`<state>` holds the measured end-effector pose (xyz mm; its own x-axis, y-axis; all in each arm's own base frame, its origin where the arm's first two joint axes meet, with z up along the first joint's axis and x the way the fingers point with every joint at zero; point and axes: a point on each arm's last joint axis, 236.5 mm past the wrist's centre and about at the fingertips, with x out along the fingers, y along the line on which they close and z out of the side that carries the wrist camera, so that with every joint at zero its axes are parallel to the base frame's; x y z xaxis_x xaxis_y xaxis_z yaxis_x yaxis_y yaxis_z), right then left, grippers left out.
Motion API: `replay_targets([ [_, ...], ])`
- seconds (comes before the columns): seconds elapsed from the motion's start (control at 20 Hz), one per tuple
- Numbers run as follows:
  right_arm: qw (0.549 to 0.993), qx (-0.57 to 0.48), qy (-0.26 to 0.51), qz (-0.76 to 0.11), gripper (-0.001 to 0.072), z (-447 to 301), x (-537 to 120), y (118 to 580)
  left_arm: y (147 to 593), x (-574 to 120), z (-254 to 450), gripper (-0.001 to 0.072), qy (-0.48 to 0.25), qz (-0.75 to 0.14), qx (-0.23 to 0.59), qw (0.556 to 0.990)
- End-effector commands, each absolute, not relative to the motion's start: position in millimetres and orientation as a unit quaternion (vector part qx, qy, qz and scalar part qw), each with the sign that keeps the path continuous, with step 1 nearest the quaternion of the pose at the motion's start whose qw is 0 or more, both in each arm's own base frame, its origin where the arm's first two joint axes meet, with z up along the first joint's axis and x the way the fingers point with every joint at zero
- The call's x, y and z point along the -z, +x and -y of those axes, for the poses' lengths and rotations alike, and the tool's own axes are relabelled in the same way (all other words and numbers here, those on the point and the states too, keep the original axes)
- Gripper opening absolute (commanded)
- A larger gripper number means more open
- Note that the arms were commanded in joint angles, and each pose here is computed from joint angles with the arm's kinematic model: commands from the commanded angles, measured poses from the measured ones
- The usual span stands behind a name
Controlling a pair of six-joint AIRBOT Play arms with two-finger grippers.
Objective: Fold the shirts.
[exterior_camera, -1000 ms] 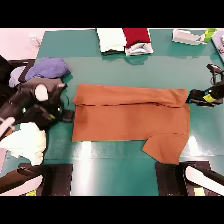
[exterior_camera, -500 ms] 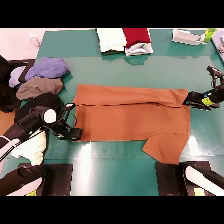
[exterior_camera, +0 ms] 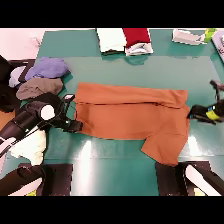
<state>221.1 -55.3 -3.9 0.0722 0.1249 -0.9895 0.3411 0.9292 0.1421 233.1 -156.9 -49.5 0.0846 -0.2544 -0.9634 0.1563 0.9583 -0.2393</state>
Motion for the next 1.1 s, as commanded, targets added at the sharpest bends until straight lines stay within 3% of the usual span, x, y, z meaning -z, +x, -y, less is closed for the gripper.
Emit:
replay_targets([
  [0.0, 0.657, 0.107, 0.186, -0.723, 0.0572, 57, 36, 158, 242, 38, 159, 0.0022, -0.035, -0.646, 0.146, 0.748],
  [0.2, 0.613, 0.104, 0.21, -0.754, 0.0571, 40, 67, 131, 242, 38, 159, 0.0022, -0.031, -0.644, 0.15, 0.749],
  [0.35, 0.615, 0.085, 0.242, -0.745, 0.0561, 24, 82, 143, 242, 38, 159, 0.0022, -0.031, -0.645, 0.15, 0.749],
  [0.55, 0.612, 0.064, 0.217, -0.758, 0.0545, 9, 95, 149, 242, 38, 159, 0.0022, -0.031, -0.645, 0.15, 0.748],
  [0.7, 0.613, 0.046, 0.188, -0.766, 0.0411, -2, 99, 151, 241, 38, 159, 0.0022, -0.03, -0.647, 0.149, 0.747],
  [0.8, 0.622, 0.038, 0.17, -0.764, 0.0073, -3, 96, 152, 239, 39, 156, 0.0022, -0.024, -0.65, 0.147, 0.745],
  [0.85, 0.632, 0.038, 0.159, -0.757, 0.0023, -2, 92, 154, 237, 39, 153, 0.0022, -0.017, -0.654, 0.144, 0.742],
  [1.05, 0.672, 0.04, 0.131, -0.728, 0.0023, 7, 48, 160, 225, 19, 126, 0.0021, 0.024, -0.646, 0.127, 0.752],
])
